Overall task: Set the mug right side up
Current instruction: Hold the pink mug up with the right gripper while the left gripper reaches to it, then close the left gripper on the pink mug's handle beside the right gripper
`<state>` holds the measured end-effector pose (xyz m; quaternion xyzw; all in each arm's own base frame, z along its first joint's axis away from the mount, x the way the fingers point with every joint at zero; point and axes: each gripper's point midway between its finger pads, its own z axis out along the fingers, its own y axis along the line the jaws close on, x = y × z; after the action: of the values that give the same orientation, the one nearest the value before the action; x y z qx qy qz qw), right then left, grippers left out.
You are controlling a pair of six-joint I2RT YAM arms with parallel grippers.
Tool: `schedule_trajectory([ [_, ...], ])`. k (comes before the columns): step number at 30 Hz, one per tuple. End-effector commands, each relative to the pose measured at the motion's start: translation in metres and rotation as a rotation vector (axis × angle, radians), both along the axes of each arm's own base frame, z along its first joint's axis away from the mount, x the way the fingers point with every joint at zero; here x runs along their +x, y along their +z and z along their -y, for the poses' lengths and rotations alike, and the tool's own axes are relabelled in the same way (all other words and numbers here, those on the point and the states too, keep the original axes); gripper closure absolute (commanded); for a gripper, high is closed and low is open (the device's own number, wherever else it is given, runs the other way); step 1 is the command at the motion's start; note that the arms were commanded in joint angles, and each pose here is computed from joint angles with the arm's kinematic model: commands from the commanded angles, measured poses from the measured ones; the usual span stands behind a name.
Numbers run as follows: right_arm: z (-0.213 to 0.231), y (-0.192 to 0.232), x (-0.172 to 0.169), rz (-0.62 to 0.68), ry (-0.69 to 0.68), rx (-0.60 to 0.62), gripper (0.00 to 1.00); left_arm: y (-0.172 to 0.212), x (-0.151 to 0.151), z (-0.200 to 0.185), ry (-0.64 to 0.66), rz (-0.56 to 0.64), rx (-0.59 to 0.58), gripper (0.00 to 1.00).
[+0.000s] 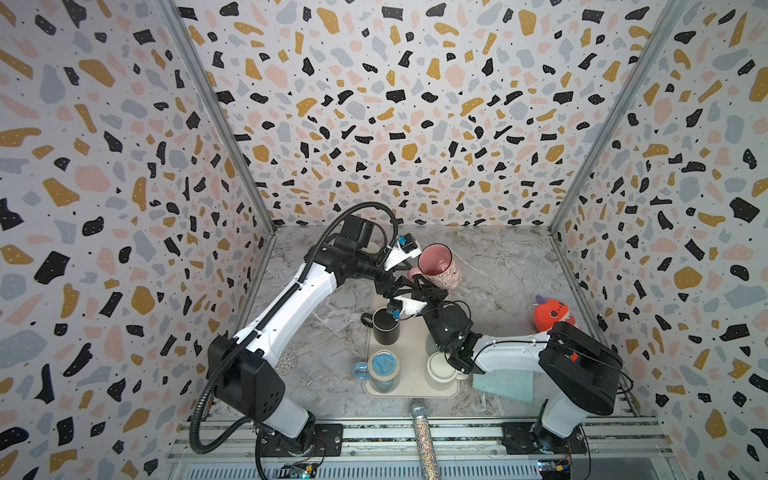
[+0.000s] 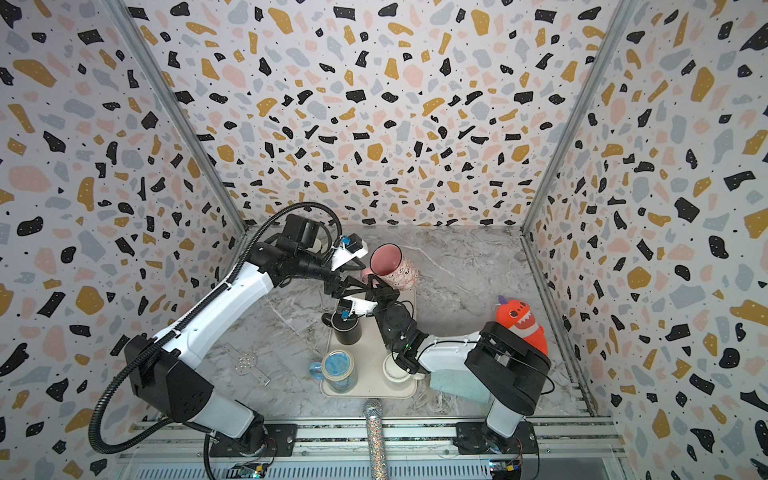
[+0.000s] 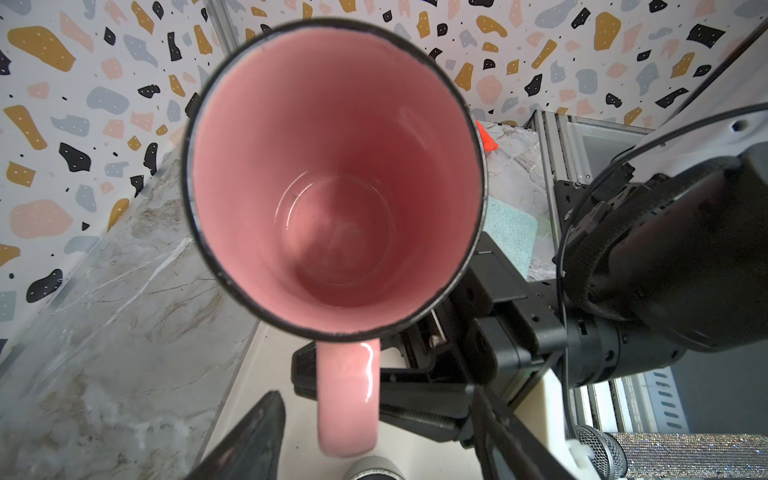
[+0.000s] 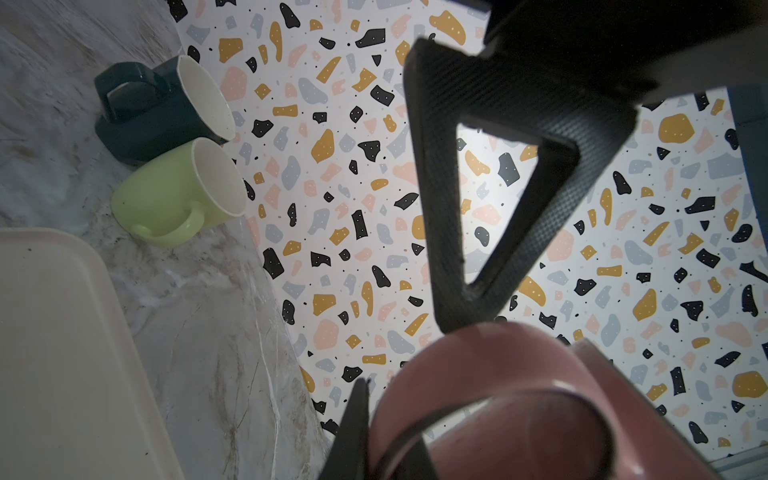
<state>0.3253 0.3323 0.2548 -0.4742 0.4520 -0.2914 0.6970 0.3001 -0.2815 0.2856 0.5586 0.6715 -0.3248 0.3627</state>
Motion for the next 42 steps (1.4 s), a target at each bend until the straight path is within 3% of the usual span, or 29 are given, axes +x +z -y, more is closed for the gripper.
schedule_trajectory([
  [1,0.008,0.051,-0.008,0.119,-0.004,0.143,1.00,0.014,0.000,0.005,-0.008,0.007,-0.033,0.31],
  [14,0.005,0.048,-0.011,0.118,0.010,0.145,1.00,0.013,0.008,0.011,0.002,-0.025,-0.049,0.38],
  [26,0.004,0.046,-0.012,0.115,0.013,0.147,1.00,0.014,0.015,0.014,0.023,-0.041,-0.062,0.52],
  [38,0.003,0.048,-0.013,0.116,0.023,0.157,1.00,0.008,0.015,0.017,0.012,-0.082,-0.066,0.80],
  [42,0.004,0.048,-0.013,0.115,0.021,0.160,1.00,0.007,0.017,0.019,0.011,-0.116,-0.064,0.95],
])
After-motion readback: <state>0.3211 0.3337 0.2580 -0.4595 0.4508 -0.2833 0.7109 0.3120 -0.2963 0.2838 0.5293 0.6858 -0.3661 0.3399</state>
